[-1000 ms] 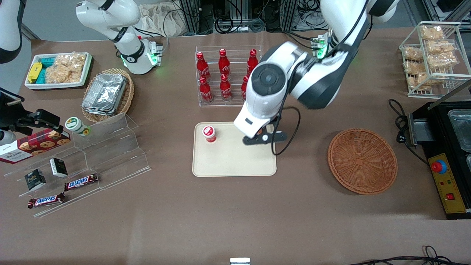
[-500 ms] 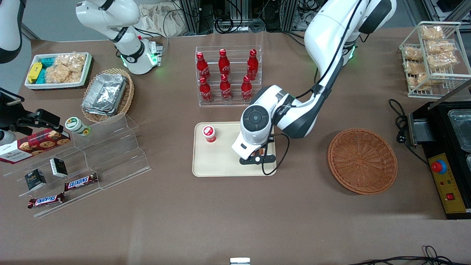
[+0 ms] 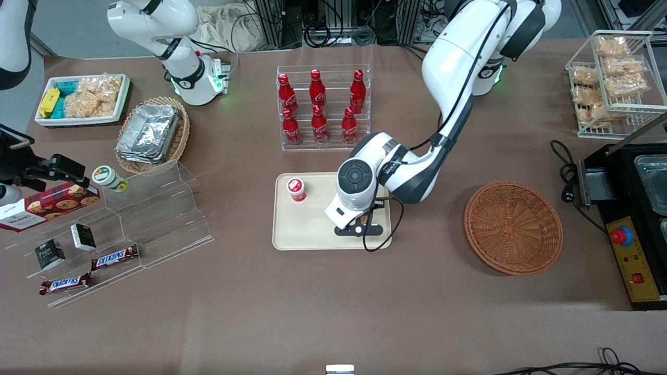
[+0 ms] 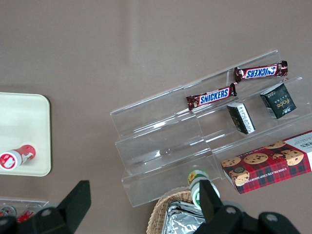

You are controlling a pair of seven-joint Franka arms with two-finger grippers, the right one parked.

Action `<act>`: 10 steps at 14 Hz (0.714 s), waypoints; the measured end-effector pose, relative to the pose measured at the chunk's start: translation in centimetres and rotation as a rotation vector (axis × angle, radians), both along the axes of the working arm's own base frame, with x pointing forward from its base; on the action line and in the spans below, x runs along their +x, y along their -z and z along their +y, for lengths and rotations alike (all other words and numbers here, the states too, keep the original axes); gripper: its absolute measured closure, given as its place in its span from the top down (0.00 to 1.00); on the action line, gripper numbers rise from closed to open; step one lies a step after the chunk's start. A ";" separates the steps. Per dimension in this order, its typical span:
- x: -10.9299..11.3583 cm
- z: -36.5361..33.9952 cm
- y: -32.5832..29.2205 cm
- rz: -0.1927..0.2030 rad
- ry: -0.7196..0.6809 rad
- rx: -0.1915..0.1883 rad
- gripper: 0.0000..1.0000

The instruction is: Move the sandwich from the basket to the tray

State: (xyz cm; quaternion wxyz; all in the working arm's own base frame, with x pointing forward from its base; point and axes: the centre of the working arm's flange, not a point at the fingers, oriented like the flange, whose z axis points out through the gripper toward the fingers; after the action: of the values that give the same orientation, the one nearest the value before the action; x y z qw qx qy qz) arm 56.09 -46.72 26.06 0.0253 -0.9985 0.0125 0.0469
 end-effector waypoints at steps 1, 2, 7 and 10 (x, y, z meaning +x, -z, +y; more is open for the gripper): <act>0.1 0.0 0.0 -0.005 0.011 -0.006 0.41; 0.1 -0.1 -0.1 -0.010 0.018 -0.011 0.52; 0.7 0.7 -7.0 -0.041 0.010 -0.012 1.00; 0.0 3.6 -17.4 -0.069 -0.014 0.013 1.00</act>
State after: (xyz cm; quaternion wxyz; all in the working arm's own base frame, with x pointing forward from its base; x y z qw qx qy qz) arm 56.05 -43.15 43.48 0.0320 -0.9994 0.0041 0.0125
